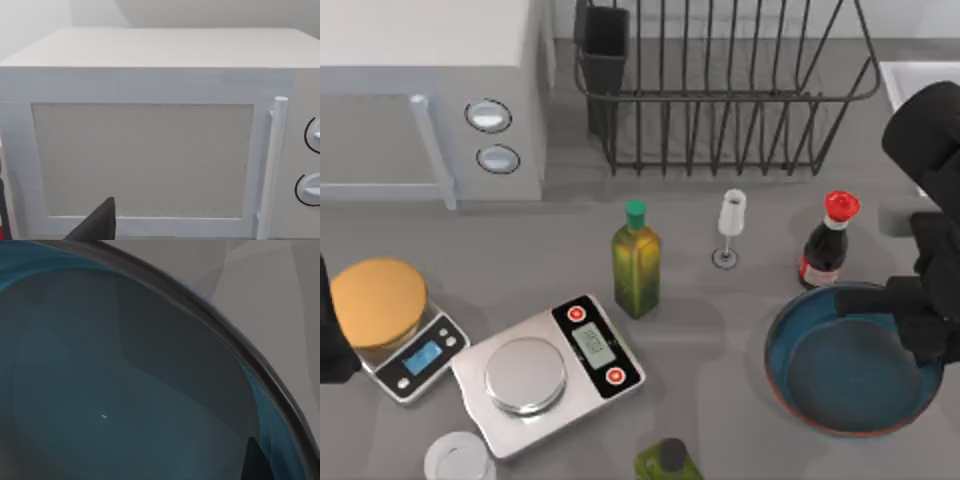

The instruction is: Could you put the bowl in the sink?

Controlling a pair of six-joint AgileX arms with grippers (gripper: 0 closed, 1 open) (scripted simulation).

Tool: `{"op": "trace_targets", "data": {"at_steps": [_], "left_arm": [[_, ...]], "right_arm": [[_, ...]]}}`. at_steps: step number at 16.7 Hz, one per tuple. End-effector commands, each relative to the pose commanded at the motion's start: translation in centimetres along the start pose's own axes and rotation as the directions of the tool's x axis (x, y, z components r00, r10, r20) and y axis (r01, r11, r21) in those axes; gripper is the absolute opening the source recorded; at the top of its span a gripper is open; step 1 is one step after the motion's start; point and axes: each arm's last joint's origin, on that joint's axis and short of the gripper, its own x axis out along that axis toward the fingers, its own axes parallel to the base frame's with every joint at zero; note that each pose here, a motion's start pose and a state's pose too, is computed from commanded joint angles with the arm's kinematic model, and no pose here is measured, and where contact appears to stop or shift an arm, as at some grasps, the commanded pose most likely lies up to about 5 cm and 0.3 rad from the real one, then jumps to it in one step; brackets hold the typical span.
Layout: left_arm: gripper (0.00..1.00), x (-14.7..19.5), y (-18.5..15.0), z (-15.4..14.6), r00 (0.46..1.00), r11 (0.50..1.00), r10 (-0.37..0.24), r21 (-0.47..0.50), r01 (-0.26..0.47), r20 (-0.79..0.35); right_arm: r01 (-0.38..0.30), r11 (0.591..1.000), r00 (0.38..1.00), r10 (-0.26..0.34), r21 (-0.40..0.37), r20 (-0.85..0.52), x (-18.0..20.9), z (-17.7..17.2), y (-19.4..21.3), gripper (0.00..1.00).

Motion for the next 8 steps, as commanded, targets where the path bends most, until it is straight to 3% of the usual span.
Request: {"op": "trace_targets", "data": {"at_steps": [4, 8], "left_arm": [[1.0, 0.0, 0.0, 0.0, 1.0, 1.0, 0.0, 0.0, 0.0, 0.0], [1.0, 0.0, 0.0, 0.0, 1.0, 1.0, 0.0, 0.0, 0.0, 0.0]], "right_arm": [[-0.007, 1.0, 1.0, 0.007, 0.0, 0.012, -5.3, -0.9, -0.5, 0.0], [-0.015, 1.0, 0.999, 0.015, 0.0, 0.029, -6.7, -1.2, -0.7, 0.0]]}}
